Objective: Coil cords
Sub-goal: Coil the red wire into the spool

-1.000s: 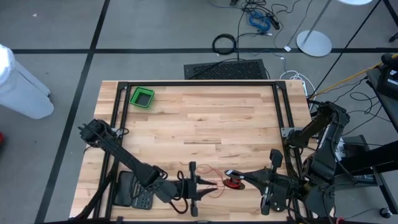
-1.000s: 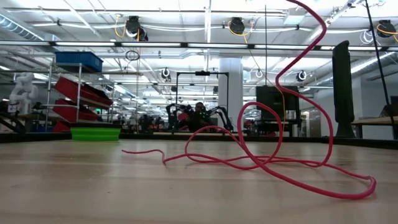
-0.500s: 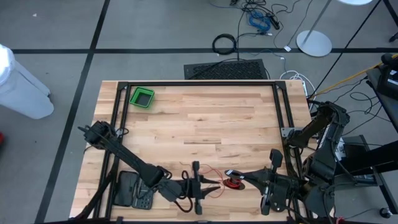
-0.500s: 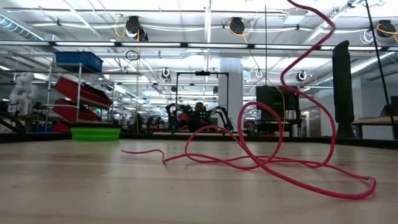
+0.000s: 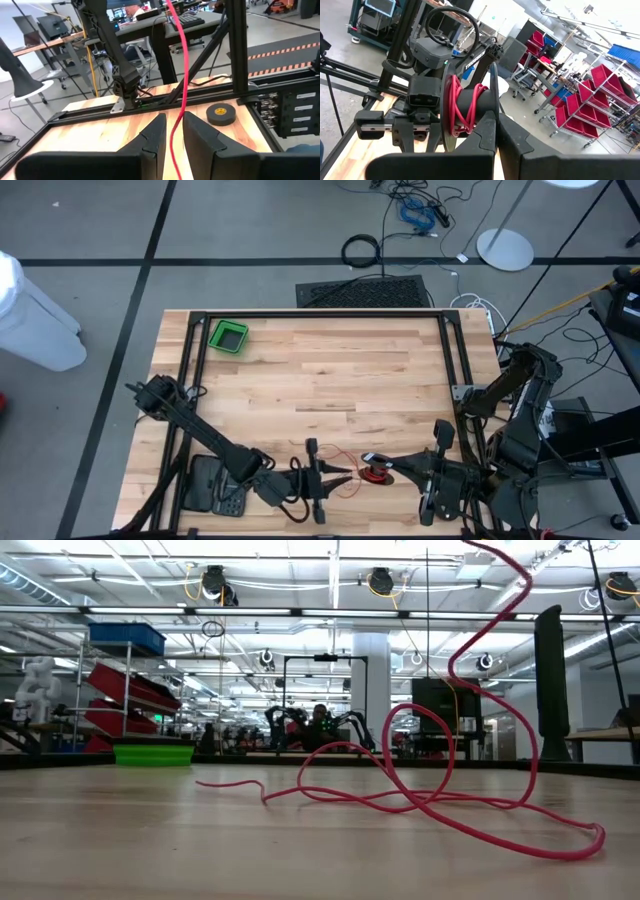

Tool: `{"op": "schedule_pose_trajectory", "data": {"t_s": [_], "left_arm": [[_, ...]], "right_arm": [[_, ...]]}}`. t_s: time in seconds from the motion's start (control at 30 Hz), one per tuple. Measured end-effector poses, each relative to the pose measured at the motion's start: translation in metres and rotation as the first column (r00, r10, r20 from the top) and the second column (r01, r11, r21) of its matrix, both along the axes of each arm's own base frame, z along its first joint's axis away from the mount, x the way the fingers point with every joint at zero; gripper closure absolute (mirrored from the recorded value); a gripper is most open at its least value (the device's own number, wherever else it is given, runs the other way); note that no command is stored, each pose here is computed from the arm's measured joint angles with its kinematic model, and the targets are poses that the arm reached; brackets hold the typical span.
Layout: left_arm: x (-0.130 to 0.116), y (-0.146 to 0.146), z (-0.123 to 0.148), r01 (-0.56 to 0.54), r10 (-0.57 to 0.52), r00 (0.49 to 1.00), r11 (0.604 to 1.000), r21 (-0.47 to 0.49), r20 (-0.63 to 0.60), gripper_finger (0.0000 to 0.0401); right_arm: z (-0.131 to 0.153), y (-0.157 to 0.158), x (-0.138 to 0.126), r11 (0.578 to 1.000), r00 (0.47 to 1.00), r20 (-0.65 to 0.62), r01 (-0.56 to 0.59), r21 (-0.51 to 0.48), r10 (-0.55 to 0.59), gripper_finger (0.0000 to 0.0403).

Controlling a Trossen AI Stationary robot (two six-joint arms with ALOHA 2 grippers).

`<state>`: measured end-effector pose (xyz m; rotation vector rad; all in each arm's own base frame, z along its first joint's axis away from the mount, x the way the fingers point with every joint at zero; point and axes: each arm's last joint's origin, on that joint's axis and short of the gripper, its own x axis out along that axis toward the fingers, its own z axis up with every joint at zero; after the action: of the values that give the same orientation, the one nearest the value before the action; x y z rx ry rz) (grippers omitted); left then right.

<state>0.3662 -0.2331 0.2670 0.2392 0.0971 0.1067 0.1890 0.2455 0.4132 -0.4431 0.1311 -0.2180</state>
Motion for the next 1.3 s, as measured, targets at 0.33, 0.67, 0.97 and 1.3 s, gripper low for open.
{"op": "schedule_pose_trajectory", "data": {"t_s": [0.33, 0.67, 0.97, 1.3], "left_arm": [[0.0006, 0.0009, 0.0002, -0.003, 0.003, 1.000, 1.000, -0.009, 0.003, 0.0330], [0.0007, 0.0011, 0.0003, -0.003, 0.003, 1.000, 1.000, -0.010, 0.003, 0.0335], [0.0008, 0.0010, 0.0003, 0.000, 0.001, 1.000, 1.000, -0.010, 0.003, 0.0383], [0.0042, 0.0056, 0.0022, 0.003, -0.003, 1.000, 1.000, -0.025, 0.021, 0.0398]], "right_arm": [[0.0001, 0.0000, 0.0000, 1.000, 1.000, 0.000, 0.000, 0.000, 0.000, 0.0403], [0.0001, 0.0001, -0.0001, 1.000, 1.000, 0.000, 0.000, 0.001, 0.000, 0.0403], [-0.0001, 0.0000, 0.0000, 1.000, 1.000, 0.000, 0.000, 0.002, 0.000, 0.0403], [0.0000, 0.0000, 0.0000, 1.000, 1.000, 0.001, 0.000, 0.003, 0.000, 0.0403]]}}
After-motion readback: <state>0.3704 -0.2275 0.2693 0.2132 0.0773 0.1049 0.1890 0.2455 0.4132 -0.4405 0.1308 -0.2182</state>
